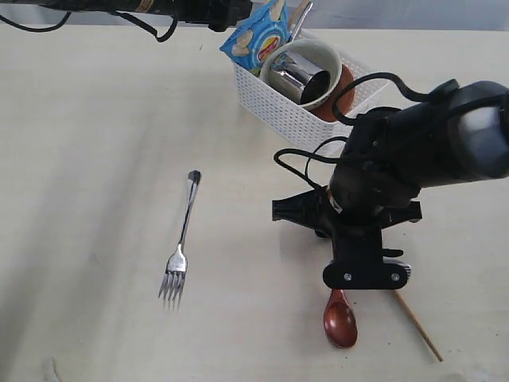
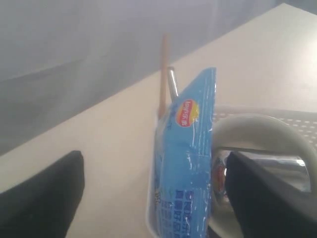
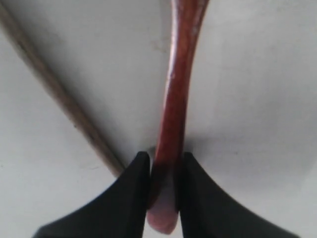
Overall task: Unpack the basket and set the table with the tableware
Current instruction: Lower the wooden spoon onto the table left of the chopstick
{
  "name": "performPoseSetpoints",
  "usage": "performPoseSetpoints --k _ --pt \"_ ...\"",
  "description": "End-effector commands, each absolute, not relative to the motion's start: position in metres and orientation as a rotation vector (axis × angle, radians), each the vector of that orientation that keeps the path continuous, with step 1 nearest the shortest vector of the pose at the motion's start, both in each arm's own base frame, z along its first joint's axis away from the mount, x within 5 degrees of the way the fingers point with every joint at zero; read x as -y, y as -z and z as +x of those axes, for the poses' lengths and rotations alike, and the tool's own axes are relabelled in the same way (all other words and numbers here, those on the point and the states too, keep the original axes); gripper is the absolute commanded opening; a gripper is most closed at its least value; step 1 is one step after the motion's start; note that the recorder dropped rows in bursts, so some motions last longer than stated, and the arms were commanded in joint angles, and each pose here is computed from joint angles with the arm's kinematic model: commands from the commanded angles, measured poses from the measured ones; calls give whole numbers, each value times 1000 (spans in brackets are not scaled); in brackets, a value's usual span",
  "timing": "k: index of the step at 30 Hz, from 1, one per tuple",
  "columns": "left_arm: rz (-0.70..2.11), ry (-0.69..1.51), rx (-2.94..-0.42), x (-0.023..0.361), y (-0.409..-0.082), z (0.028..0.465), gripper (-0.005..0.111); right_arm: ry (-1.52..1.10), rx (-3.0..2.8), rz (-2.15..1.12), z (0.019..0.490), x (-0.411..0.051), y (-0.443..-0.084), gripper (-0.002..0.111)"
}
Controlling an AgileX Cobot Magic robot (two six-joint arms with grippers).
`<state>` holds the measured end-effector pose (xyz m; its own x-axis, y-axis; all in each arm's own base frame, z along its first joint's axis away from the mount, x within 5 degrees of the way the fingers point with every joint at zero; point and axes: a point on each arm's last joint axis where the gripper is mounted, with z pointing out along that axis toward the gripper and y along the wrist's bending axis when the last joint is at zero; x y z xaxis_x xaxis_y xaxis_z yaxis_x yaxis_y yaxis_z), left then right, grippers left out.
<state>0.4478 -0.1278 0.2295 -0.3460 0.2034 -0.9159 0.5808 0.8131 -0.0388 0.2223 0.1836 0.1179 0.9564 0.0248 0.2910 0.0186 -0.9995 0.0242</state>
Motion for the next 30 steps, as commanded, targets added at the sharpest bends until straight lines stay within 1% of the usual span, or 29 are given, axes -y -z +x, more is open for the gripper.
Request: performPoseSetpoints --k 1,6,10,16,30 --pt "571 442 -1921 127 -231 449 73 -455 44 3081 222 -182 -115 0" --pt "571 442 -1921 127 -231 449 73 -484 88 3069 228 -177 -115 0" --pt "571 442 -1921 127 -231 449 73 -497 140 3071 241 -162 -115 0" --pt "571 442 -1921 127 -231 449 73 -551 167 3094 254 -150 -116 0" --pt "571 442 -1921 127 -231 449 73 -564 162 3099 255 -150 -117 0"
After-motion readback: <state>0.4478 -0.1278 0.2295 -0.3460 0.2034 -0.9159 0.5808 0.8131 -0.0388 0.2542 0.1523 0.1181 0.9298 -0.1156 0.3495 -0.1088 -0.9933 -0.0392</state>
